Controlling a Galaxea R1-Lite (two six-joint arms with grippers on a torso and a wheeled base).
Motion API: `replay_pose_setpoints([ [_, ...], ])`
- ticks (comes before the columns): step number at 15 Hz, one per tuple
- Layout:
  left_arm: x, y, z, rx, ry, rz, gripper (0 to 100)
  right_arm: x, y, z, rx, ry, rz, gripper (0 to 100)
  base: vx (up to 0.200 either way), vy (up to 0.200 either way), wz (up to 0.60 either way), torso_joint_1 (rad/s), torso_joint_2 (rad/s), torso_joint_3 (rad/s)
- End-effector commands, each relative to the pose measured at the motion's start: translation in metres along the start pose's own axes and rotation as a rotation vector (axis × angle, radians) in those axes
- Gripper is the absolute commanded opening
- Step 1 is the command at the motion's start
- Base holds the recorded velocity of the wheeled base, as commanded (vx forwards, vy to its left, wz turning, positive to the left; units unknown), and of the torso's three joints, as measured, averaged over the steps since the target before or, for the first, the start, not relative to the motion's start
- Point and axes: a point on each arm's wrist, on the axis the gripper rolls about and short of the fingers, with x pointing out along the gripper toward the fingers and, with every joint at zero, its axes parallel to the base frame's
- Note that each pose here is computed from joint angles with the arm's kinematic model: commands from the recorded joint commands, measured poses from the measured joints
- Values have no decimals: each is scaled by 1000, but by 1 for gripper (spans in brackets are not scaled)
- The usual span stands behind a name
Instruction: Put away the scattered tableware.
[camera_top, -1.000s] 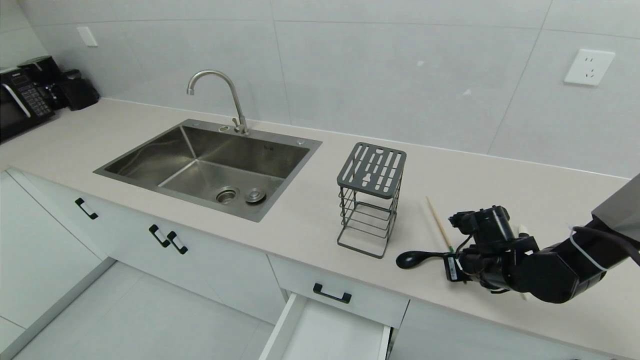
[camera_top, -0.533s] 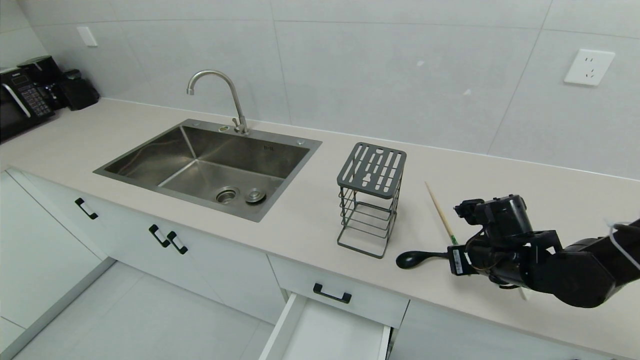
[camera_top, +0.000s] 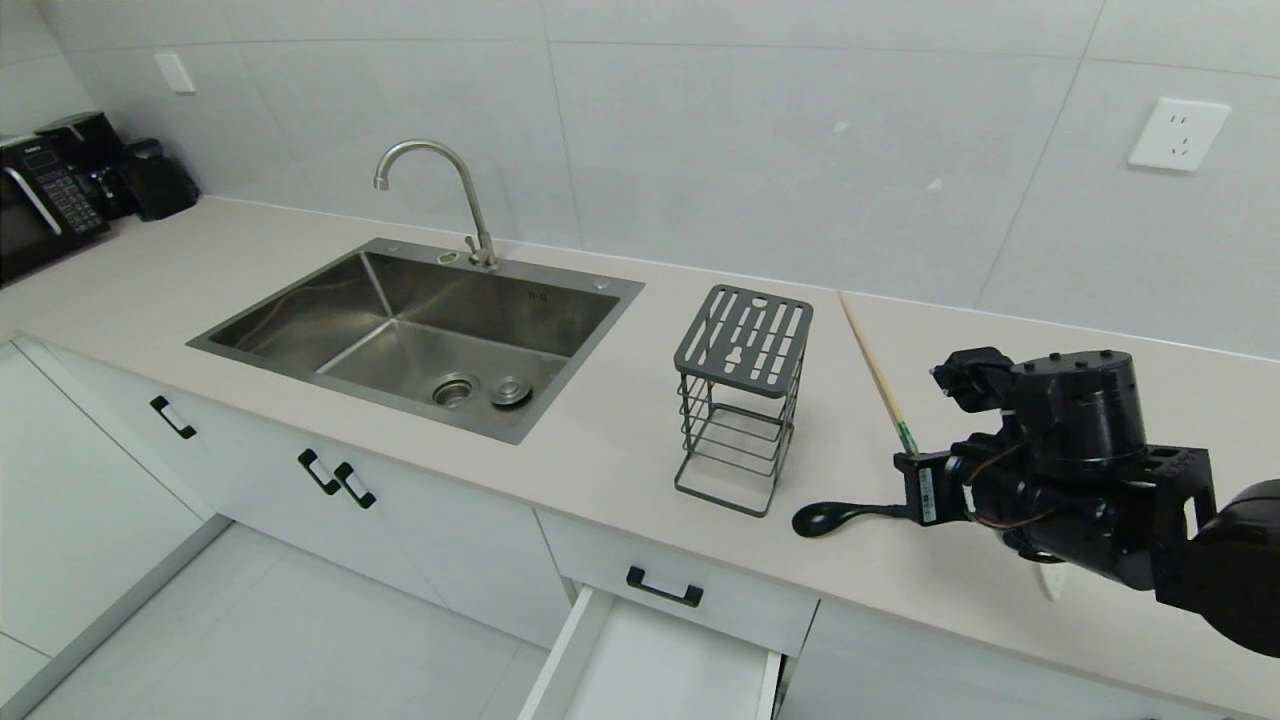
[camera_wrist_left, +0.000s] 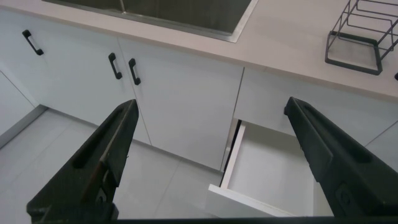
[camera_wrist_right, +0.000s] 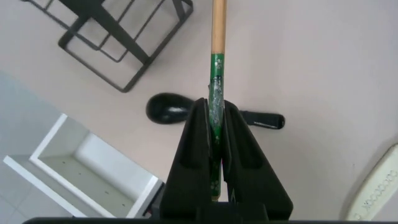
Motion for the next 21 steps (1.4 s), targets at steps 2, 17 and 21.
replay_pose_setpoints([
  [2,0,0,0,0,1,1,100,-30,-6,5,-69,-73,34,0,0,0,0,0,0,0],
  [17,0,0,0,0,1,0,100,-72,-3,-33,-439,-81,522,0,0,0,0,0,0,0],
  [21,0,0,0,0,1,0,100,-66,24,-49,-433,36,729,0,0,0,0,0,0,0],
])
